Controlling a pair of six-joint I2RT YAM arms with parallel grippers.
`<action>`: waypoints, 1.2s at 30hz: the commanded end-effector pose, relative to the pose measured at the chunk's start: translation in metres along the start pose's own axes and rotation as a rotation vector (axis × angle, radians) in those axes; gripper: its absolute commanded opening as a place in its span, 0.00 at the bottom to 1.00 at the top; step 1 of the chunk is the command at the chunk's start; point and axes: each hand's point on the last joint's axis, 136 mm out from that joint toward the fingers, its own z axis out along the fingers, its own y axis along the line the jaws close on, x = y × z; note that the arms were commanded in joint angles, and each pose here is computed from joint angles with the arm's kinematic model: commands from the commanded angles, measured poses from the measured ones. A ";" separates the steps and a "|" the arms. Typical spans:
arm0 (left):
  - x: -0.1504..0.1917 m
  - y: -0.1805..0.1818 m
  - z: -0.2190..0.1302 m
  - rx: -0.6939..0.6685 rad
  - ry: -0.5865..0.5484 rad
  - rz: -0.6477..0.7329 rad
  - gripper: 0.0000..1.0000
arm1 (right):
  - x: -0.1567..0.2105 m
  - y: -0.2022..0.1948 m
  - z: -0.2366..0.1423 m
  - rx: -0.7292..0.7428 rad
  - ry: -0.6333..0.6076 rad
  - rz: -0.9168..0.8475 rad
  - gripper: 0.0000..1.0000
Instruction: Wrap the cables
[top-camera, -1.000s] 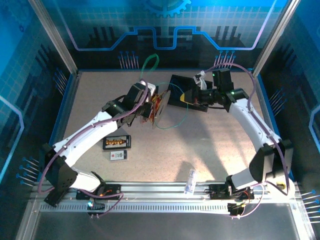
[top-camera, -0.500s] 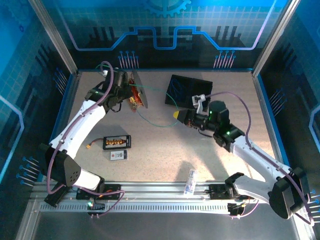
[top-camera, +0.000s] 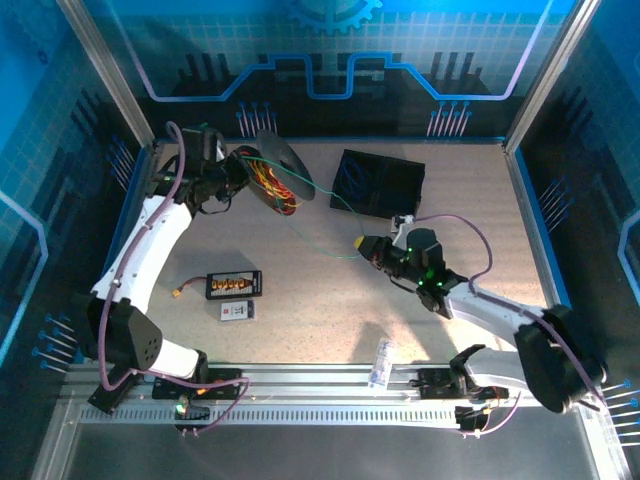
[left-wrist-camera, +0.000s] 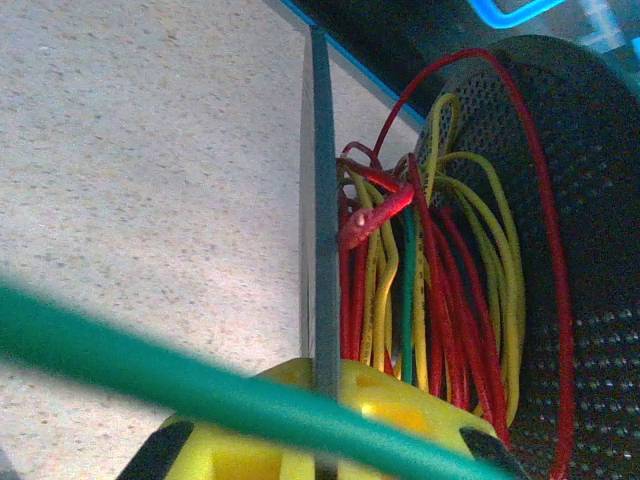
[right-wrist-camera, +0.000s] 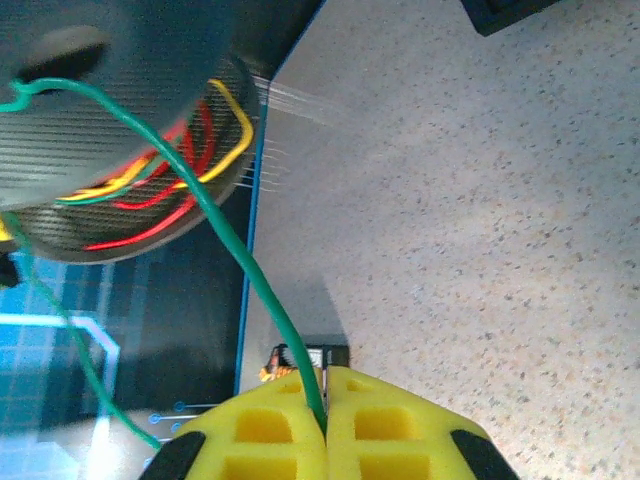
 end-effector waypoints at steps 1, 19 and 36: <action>-0.030 -0.064 -0.056 0.304 -0.097 -0.012 0.00 | -0.013 -0.049 0.004 0.120 -0.070 0.028 0.00; 0.036 -0.079 -0.096 0.472 0.172 0.180 0.00 | -0.110 -0.115 0.009 0.285 -0.178 0.040 0.00; 0.132 -0.090 -0.103 0.473 0.399 0.516 0.00 | -0.211 -0.103 0.003 0.255 -0.259 0.075 0.00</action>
